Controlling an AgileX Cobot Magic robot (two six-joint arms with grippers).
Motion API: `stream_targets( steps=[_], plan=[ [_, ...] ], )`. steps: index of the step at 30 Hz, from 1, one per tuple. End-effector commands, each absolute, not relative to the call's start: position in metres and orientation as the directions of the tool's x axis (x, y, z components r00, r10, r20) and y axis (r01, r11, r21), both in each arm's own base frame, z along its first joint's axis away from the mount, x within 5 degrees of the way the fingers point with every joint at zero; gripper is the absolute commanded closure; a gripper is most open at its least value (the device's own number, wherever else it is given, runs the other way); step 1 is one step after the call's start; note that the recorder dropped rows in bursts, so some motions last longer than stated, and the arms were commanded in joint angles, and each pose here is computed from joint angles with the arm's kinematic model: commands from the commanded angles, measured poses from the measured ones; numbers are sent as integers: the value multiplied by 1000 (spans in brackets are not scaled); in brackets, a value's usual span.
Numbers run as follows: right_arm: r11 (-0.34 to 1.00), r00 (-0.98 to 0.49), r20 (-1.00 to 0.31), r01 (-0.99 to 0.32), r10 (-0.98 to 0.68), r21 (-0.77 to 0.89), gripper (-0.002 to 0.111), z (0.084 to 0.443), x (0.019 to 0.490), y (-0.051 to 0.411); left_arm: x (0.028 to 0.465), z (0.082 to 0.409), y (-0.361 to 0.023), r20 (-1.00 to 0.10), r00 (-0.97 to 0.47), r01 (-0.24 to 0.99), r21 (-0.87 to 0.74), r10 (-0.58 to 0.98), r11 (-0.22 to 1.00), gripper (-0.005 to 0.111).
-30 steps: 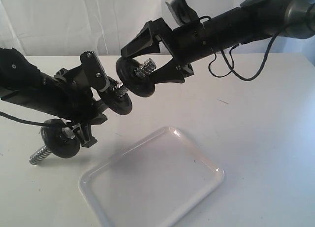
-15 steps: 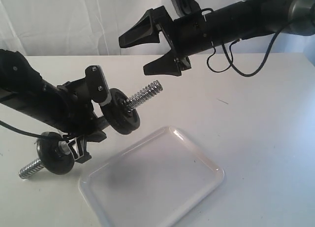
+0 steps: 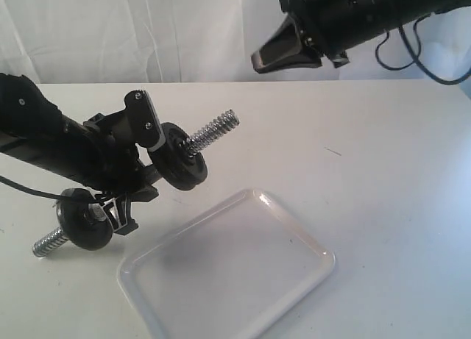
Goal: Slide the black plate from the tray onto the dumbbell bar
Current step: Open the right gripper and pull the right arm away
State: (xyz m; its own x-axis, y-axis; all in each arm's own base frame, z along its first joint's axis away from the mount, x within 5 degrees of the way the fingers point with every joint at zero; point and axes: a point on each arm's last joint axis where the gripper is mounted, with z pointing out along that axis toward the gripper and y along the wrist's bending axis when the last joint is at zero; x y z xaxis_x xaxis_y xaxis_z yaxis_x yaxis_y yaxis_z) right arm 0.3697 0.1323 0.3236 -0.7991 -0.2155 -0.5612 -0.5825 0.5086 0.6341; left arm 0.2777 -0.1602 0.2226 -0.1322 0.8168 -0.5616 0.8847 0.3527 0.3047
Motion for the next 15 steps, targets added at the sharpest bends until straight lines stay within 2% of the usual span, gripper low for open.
stream_targets(
  steps=[1, 8, 15],
  plan=[
    [671, -768, -557, -596, -315, 441, 108, 345, 350, 111, 293, 267, -158, -682, -75, 732, 457, 727, 505, 107],
    [741, -684, -668, -604, -292, 295, 108, 383, 305, 96, 297, 261, -158, -677, -86, 729, 458, 731, 509, 107],
    [805, -644, -735, -541, -211, 243, 108, 373, 245, 80, 304, 259, -152, -679, -98, 697, 475, 728, 537, 107]
  ],
)
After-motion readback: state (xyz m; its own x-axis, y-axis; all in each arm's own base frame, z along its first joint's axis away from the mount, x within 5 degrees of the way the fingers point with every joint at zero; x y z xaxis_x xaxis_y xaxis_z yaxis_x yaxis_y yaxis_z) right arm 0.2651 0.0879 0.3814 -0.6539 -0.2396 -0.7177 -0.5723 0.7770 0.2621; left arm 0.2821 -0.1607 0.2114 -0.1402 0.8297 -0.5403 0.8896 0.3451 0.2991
